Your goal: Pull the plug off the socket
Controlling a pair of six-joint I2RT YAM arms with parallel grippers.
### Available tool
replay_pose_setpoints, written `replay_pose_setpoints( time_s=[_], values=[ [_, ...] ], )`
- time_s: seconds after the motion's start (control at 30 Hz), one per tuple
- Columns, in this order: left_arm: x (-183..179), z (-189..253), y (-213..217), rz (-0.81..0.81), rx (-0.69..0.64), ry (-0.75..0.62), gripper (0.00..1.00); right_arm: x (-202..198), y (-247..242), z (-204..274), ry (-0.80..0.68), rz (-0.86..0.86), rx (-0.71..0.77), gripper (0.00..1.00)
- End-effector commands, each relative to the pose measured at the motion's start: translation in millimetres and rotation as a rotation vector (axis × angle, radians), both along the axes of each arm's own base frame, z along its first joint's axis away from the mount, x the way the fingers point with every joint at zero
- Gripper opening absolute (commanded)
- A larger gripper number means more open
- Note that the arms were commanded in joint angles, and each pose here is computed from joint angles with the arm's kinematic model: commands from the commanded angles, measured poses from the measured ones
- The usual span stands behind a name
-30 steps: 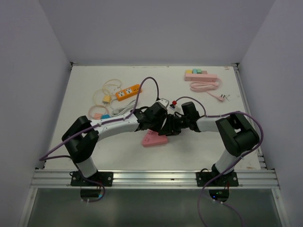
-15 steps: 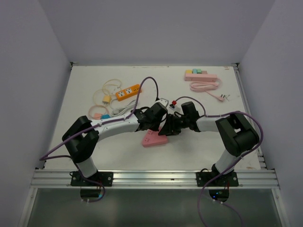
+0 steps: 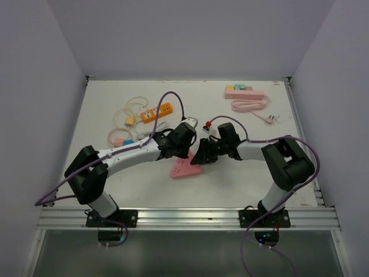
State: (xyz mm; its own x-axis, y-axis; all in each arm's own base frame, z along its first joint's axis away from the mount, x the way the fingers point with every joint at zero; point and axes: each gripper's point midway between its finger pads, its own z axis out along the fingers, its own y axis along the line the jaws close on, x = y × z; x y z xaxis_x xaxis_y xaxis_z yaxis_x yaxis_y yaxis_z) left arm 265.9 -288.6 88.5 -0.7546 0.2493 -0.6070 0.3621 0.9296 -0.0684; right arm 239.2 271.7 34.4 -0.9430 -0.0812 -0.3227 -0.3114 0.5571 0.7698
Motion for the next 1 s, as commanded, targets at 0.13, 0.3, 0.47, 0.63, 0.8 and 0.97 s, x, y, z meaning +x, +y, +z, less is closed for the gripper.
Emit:
replay_pose_setpoints(
  time_s=[0.13, 0.3, 0.47, 0.63, 0.8, 0.97],
  values=[
    [21, 63, 32, 0.122, -0.119, -0.154, 0.0, -9, -44, -64, 0.082, -0.093, -0.293, 0.0],
    [25, 73, 57, 0.179, -0.107, -0.19, 0.0, -7, -45, -66, 0.085, -0.096, -0.302, 0.0],
    [42, 83, 108, 0.316, -0.123, -0.233, 0.0, -9, -44, -66, 0.088, -0.093, -0.299, 0.0],
    [69, 92, 177, 0.516, -0.181, -0.275, 0.0, -9, -44, -66, 0.09, -0.091, -0.293, 0.0],
    [90, 81, 224, 0.647, -0.282, -0.249, 0.01, -10, -43, -65, 0.089, -0.089, -0.288, 0.0],
    [113, 50, 256, 0.746, -0.368, -0.162, 0.03, -9, -43, -65, 0.089, -0.089, -0.288, 0.0]
  ],
)
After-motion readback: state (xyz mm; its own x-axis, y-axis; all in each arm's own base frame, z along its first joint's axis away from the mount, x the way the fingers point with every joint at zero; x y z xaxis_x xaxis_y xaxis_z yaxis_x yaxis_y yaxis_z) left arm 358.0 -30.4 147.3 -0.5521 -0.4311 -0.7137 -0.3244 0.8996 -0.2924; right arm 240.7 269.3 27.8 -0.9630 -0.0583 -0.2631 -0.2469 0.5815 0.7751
